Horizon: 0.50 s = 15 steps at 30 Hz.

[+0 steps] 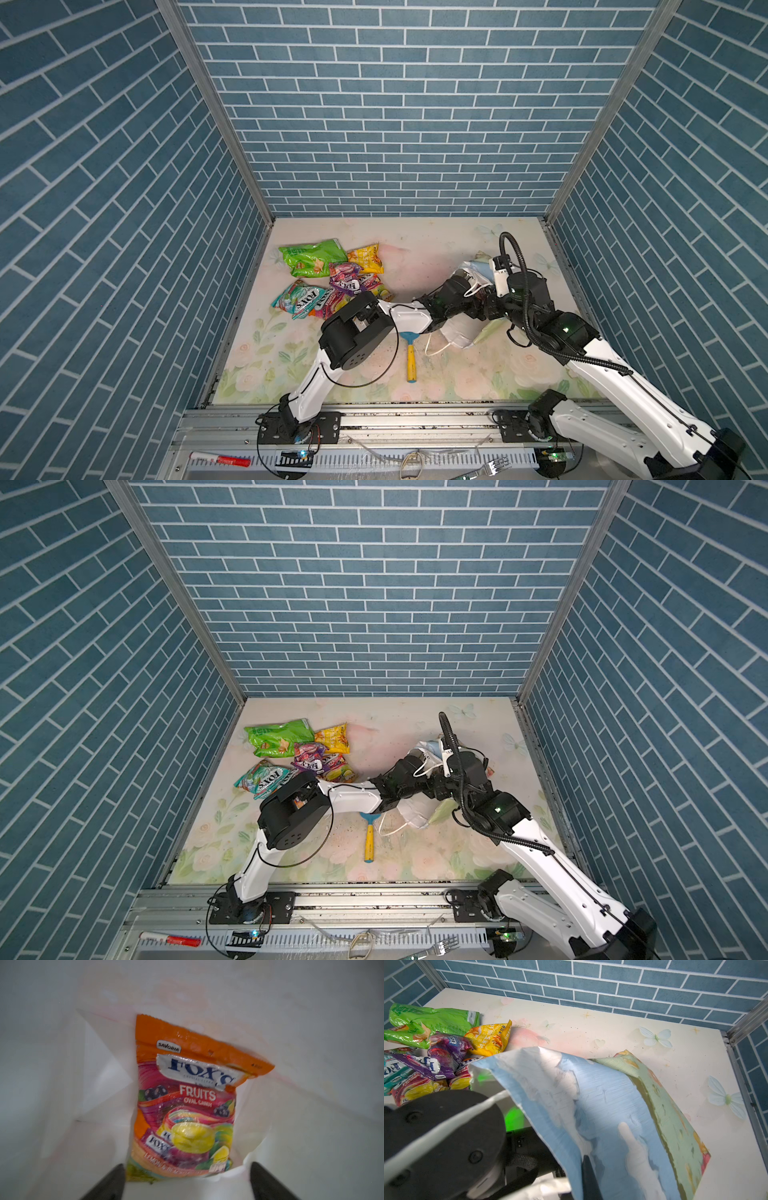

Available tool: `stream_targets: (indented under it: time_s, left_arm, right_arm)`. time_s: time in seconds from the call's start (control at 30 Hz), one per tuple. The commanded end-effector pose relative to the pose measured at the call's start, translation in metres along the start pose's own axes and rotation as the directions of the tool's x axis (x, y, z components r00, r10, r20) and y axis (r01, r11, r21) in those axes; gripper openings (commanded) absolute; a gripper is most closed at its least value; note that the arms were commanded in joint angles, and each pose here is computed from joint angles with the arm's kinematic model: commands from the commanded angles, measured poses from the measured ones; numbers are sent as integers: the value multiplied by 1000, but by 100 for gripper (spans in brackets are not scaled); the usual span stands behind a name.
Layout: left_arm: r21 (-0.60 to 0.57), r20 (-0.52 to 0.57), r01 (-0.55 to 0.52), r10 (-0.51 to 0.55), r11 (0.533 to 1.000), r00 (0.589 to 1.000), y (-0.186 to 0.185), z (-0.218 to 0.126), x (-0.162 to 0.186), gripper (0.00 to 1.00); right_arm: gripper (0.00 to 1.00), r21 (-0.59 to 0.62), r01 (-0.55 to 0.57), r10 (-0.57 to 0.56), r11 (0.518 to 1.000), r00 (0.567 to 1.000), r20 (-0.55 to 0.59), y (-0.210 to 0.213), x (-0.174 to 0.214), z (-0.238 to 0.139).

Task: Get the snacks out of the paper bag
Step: 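Position the left fingers around the orange Fox's bag while the right steadies the paper bag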

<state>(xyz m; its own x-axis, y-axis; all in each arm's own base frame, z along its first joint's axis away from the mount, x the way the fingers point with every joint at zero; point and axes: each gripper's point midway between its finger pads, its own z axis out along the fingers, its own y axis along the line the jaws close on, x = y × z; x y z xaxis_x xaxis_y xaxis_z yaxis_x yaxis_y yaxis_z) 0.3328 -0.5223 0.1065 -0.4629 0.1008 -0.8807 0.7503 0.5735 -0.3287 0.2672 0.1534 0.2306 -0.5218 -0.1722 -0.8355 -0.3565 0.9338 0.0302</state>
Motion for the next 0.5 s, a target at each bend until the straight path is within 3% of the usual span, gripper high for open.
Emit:
stream_targets:
  time_s: [0.0,0.4,0.47]
  left_arm:
    - [76,89,10,-17,997,996,-15,6,-12,99]
    - [-129,2,111,-112,985,994,28,56,7,100]
    - [-139,1,111,-112,984,994,31,58,6,96]
  right_arm:
    - [0,-57,21,-22,998,1000,-13,10,4,8]
    - [0,-161,11,-6,987,1000,27,28,-4,9]
    - [0,-166,4,3,986,999,40,28,-6,6]
